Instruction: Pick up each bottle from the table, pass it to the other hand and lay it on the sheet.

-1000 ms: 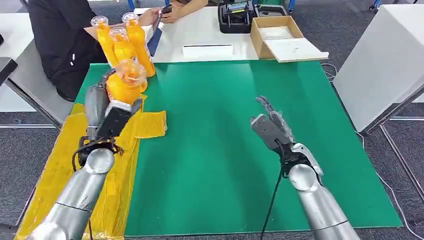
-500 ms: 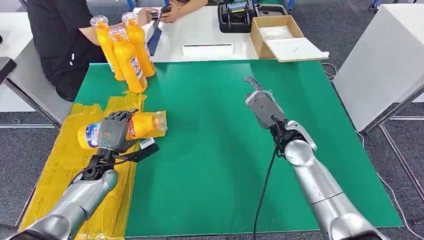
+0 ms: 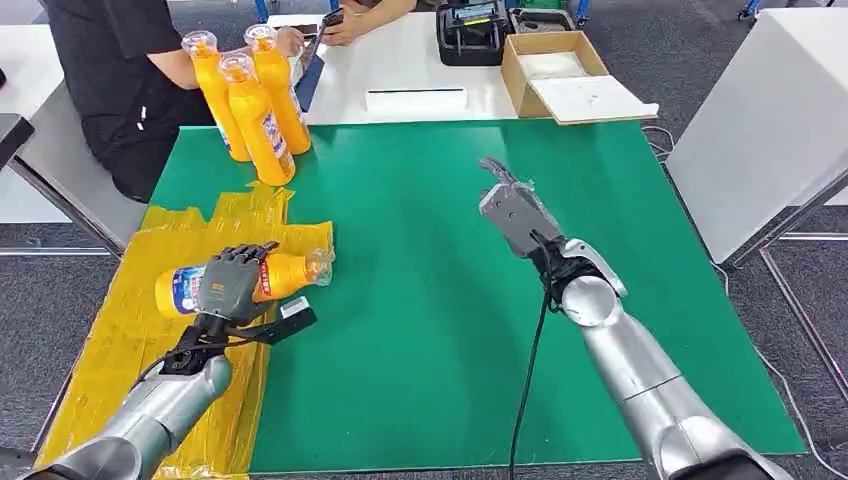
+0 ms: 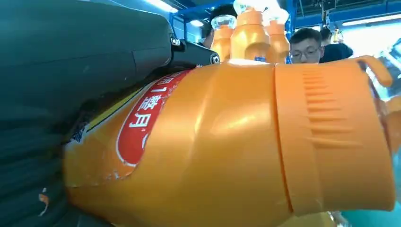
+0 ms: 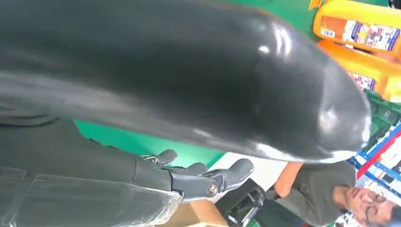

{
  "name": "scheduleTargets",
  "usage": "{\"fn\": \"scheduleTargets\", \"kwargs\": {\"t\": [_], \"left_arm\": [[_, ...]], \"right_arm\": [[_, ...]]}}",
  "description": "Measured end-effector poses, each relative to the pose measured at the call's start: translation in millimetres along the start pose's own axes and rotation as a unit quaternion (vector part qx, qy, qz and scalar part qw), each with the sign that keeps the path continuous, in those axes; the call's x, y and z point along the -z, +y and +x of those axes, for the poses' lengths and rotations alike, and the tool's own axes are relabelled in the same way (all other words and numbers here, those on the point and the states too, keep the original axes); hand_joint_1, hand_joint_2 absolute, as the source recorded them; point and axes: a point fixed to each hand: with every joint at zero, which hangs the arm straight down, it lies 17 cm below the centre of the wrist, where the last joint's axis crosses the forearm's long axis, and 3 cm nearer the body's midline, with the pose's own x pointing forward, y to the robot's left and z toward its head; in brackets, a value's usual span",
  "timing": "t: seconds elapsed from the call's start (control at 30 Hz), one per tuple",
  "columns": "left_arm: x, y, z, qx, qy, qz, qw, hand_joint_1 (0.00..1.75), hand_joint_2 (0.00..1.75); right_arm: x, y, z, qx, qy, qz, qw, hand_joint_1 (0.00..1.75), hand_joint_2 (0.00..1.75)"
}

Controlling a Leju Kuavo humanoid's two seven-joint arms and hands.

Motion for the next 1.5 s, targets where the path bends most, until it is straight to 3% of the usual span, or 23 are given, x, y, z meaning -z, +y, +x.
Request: {"fn": "scheduleTargets", "kwargs": {"t": [0.13,0.17,0.5,0.77,0.87,1.0,1.23,1.3,1.37,1.5], "left_arm": [[-14,-17,3,0.000,-0.008,-0.022,1.000,0.00,1.75],[-19,-23,3,0.001,-0.009,-0.030,1.000,0.00,0.00],[-40,-47,30,-0.080,-0.021,-0.045,0.995,0.00,0.00],[-50,-55,35,-0.186,0.016,-0.044,0.981,0.00,0.00],[-47,-43,37,-0.330,0.052,-0.023,0.942,0.00,0.00],[-43,2,32,-0.514,0.086,0.030,0.853,0.00,0.00],[-45,70,34,-0.543,0.042,0.095,0.834,0.00,0.00],[-45,84,38,-0.568,0.021,0.108,0.815,0.00,0.00],[-41,109,45,-0.604,-0.012,0.126,0.787,0.00,0.00],[-10,161,60,-0.621,-0.064,0.159,0.765,0.00,0.00]], "right_arm": [[1,5,1,-0.007,-0.007,0.007,1.000,0.00,0.00],[2,7,1,-0.008,-0.008,0.009,1.000,0.00,0.00],[13,16,4,-0.010,-0.006,0.019,1.000,0.00,0.00],[17,24,5,-0.008,-0.001,0.023,1.000,0.00,0.00],[14,23,0,0.001,0.001,0.011,1.000,0.00,0.00],[5,19,3,0.019,-0.024,-0.016,0.999,0.00,0.00],[-3,16,6,0.025,-0.037,-0.032,0.999,0.00,0.00],[-4,11,10,0.015,-0.050,-0.048,0.997,0.00,0.00],[-8,1,22,-0.010,-0.082,-0.088,0.993,0.00,0.00],[-16,-9,54,-0.017,-0.148,-0.170,0.974,0.00,0.00]]}}
